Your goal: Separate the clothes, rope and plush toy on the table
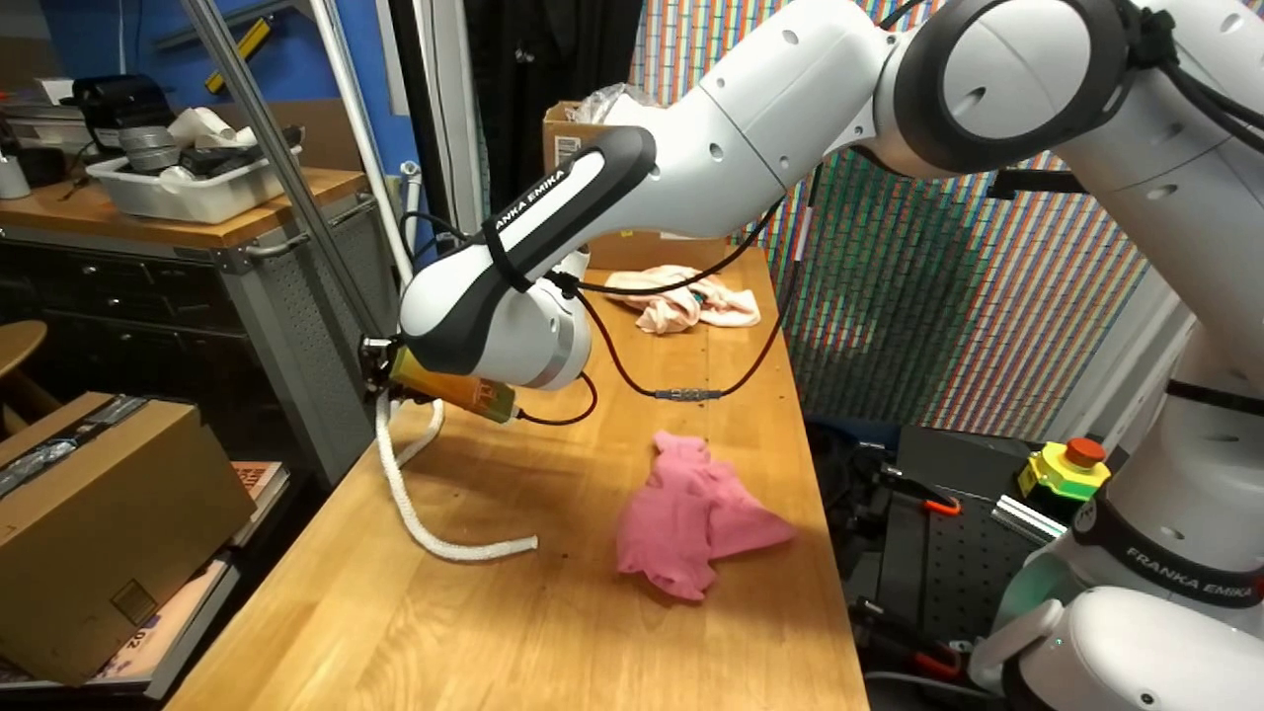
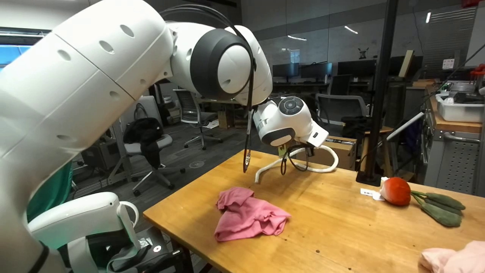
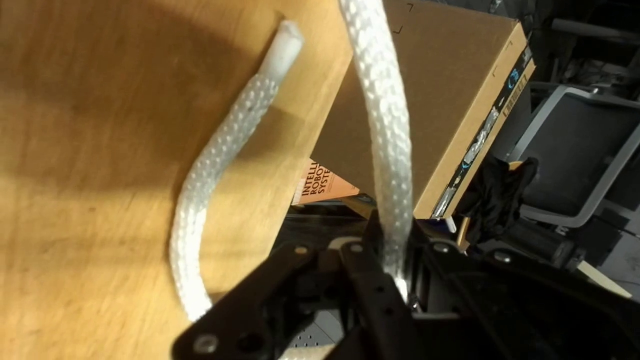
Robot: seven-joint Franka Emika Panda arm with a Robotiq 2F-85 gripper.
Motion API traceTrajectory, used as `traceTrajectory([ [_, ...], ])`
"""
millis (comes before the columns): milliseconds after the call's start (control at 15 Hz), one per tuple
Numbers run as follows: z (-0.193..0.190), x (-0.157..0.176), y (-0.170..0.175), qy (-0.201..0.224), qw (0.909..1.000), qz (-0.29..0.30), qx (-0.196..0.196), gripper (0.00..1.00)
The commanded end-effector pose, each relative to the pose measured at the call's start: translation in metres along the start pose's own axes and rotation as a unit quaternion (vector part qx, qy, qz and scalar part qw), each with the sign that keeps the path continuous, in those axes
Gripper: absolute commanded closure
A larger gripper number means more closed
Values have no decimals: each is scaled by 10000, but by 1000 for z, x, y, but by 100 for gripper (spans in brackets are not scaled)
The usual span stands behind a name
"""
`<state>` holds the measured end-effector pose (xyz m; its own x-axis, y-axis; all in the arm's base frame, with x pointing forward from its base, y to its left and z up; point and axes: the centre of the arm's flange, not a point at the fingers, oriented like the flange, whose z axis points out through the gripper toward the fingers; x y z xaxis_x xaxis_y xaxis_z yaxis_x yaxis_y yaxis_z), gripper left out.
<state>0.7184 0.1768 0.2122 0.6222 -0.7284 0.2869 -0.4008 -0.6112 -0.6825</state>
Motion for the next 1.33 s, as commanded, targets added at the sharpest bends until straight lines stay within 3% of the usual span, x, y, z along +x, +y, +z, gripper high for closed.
traceTrajectory([
  [0, -6, 1, -3, 94, 9999, 1, 87, 58],
  [467, -10, -3, 0, 41, 9999, -117, -52, 5],
  [667, -15, -6, 0, -332, 9972, -475, -464, 0],
  [1000, -70, 3, -6, -1277, 9727, -1319, -1421, 0],
  [1267, -139, 18, -37, -1891, 9365, -2063, -2115, 0],
])
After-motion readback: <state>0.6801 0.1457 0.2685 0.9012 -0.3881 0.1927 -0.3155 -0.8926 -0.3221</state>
